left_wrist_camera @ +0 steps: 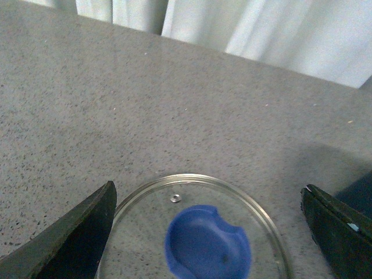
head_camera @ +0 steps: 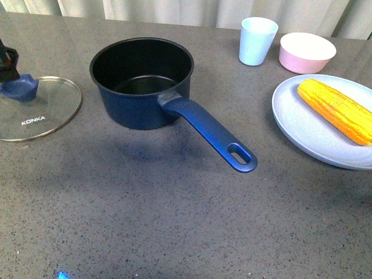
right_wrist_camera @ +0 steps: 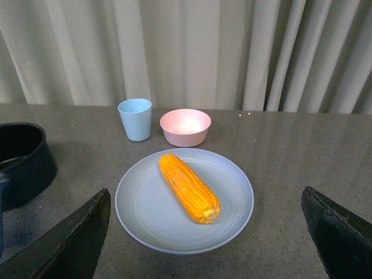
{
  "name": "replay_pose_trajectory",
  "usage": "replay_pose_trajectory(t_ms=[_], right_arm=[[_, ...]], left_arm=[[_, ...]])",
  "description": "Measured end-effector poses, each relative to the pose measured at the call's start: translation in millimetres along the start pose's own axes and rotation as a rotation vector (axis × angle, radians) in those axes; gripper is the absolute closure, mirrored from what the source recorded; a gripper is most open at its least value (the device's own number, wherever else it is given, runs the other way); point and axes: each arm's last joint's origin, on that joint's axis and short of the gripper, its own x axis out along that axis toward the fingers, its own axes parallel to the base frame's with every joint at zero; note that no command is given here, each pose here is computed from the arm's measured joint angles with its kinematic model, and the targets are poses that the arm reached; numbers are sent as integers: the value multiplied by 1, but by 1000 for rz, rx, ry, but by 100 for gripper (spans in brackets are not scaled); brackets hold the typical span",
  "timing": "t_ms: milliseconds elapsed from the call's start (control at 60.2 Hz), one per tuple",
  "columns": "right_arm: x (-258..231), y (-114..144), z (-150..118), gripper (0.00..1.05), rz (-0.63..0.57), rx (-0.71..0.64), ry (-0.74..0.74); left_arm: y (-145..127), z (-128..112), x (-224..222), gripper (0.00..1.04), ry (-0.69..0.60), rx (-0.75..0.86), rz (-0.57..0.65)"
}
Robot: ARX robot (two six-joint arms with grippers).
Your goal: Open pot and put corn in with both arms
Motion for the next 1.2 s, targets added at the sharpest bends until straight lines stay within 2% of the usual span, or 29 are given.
replay_pose_trajectory(t_ms=[116, 199, 266, 365, 648, 1196], right_arm=[[0, 0, 0, 9, 0, 0, 0], [0, 0, 0, 9, 0, 0, 0], [0, 0, 0, 9, 0, 0, 0], [0, 0, 0, 9, 0, 0, 0], [0, 0, 0, 9, 0, 1, 0], [0, 0, 0, 9, 0, 1, 0]], left_arm=[[-11, 17, -15, 11, -39, 8, -24], [-20, 27, -39, 26, -203, 102, 19], [-24, 28, -59, 37, -244, 137, 26], [-29, 19, -87, 55, -238, 157, 35], [-44, 4, -129, 102, -228, 167, 46], [-48, -11, -189, 103, -222, 172, 35]])
